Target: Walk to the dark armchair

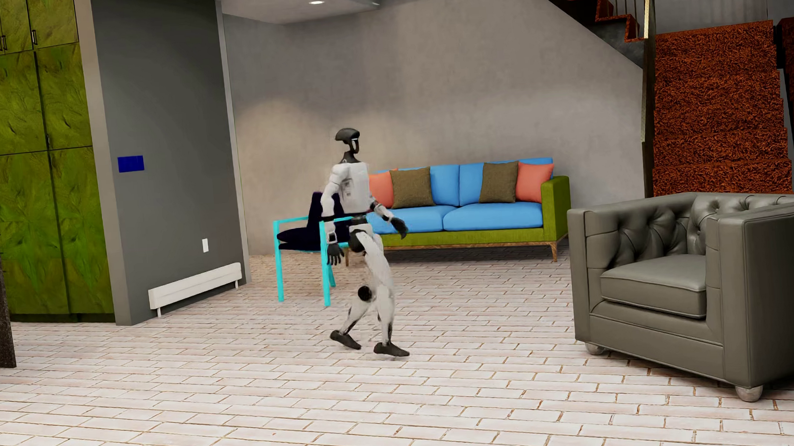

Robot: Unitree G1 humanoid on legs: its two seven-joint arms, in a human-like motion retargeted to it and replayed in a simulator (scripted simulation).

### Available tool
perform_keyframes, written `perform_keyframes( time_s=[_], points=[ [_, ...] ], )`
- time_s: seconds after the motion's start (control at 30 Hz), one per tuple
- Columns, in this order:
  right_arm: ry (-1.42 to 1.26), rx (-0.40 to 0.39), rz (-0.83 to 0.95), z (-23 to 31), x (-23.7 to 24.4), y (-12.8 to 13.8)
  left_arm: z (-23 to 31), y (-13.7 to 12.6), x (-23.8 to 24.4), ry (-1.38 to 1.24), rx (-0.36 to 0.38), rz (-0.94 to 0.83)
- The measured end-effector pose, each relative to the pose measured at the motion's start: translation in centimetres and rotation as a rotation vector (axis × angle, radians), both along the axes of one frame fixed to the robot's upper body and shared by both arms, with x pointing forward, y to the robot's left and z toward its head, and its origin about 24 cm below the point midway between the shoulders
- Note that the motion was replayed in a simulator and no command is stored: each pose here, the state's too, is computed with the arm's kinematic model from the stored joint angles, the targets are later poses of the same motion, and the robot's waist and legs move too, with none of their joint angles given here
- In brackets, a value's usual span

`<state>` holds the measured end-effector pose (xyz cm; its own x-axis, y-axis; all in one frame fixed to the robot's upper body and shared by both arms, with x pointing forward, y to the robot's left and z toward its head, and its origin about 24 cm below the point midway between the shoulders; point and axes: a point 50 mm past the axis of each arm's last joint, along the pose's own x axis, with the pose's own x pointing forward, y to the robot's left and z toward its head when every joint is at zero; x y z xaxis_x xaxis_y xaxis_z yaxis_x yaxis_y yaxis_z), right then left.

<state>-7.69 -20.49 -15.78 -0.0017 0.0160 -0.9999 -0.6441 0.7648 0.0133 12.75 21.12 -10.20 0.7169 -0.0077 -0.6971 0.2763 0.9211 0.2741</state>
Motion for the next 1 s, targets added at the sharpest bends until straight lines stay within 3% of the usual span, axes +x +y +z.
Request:
perform_keyframes(
  time_s=[0.1, 0.17, 0.23, 0.33, 0.4, 0.53, 0.63, 0.73, 0.8, 0.83, 0.9, 0.97, 1.0],
  points=[
    [0.105, 0.0, 0.031, 1.0, -4.0, -0.2, 3.9, 1.5, 4.8, -0.215, 0.023, 0.027],
    [0.153, -0.028, -0.007, 1.6, -5.8, -0.7, 2.9, 2.6, 3.1, -0.16, 0.036, 0.083],
    [0.167, -0.041, 0.004, 1.5, -5.9, -1.0, -0.5, 1.8, -0.8, 0.034, 0.023, 0.095],
    [-0.065, -0.013, -0.017, -0.1, 2.2, -0.7, -4.9, 0.0, -7.1, 0.363, 0.053, -0.019],
    [-0.278, 0.036, -0.038, 0.0, 9.2, 0.1, -5.7, 0.6, -12.5, 0.541, 0.085, -0.029],
    [-0.752, 0.116, -0.085, 4.9, 23.3, 0.5, -5.2, 2.0, -20.2, 0.765, 0.127, -0.005],
    [-0.97, 0.138, -0.12, 8.9, 28.1, -0.1, -4.7, 1.7, -23.1, 0.838, 0.12, 0.001],
    [-0.844, 0.123, -0.232, 6.1, 24.2, -0.2, -4.4, 2.3, -24.3, 0.883, 0.139, 0.025],
    [-0.626, 0.123, -0.168, 2.8, 19.2, 1.5, -4.9, 2.6, -21.2, 0.777, 0.124, 0.093],
    [-0.431, 0.012, -0.137, 0.3, 15.8, -0.2, -5.1, 2.4, -18.6, 0.686, 0.105, 0.11],
    [-0.25, -0.038, -0.081, -0.8, 10.6, -0.9, -5.1, 1.4, -12.8, 0.493, 0.057, 0.105],
    [-0.18, -0.095, -0.288, -0.6, 6.0, -2.1, -3.7, 0.4, -7.2, 0.28, 0.007, 0.096],
    [-0.043, -0.067, -0.032, -0.9, 3.3, -1.2, -2.7, 0.3, -4.5, 0.183, 0.004, 0.062]
  ],
)
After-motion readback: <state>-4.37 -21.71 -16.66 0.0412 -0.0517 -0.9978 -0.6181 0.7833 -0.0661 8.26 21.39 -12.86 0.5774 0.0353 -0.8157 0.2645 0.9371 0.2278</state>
